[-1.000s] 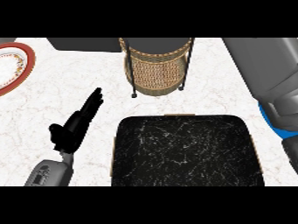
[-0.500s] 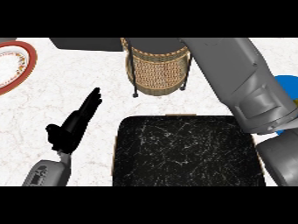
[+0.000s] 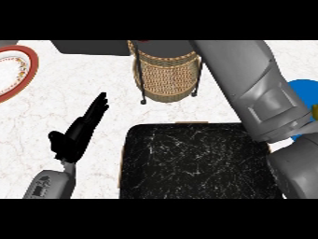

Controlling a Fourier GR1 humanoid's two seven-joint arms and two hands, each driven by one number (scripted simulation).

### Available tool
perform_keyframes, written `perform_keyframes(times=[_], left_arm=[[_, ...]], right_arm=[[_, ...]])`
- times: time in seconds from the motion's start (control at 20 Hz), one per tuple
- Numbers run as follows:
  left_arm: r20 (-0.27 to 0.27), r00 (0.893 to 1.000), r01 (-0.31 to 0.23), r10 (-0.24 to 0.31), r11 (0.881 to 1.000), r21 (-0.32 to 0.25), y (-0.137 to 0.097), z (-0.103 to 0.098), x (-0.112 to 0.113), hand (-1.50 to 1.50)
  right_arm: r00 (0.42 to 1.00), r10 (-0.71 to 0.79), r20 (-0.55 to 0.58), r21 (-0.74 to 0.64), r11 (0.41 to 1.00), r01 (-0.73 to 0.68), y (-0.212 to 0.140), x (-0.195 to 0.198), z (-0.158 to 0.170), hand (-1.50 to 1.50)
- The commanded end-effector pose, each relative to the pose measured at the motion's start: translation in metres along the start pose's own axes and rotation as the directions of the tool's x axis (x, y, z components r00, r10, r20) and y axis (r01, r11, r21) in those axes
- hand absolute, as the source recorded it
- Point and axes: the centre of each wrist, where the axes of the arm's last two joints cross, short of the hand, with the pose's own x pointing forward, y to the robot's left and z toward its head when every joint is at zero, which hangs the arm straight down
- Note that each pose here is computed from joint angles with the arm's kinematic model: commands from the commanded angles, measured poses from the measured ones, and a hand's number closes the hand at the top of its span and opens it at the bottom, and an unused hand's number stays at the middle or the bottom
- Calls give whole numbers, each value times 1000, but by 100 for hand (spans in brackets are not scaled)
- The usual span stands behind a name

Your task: Pick the tomato from the tray and place it in the tiered basket

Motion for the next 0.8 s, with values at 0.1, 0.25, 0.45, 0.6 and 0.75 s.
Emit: perform_keyframes(times=[0.1, 0.25, 0.45, 0.6, 0.75], left_arm=[[-8, 1000, 17, -17, 1000, 6, -6, 12, -7, 0], [-19, 1000, -10, 10, 1000, 12, 0, 9, -19, 0], [-7, 1000, -3, 3, 1000, 24, -12, -2, 4, 0], [3, 1000, -8, 8, 999, 32, 1, -3, -4, 0], [5, 1000, 5, -5, 1000, 16, -9, -3, 3, 0]], right_arm=[[986, -165, -15, 2, 986, 165, 5, 6, 0, -150], [981, -188, 43, -133, 972, 192, -18, -3, 4, -150], [988, -134, 72, -392, 907, 152, -52, -8, 15, -150], [976, -181, 123, -550, 806, 219, -89, -13, 29, -150], [968, -182, 174, -620, 744, 251, -129, -43, 45, -150]])
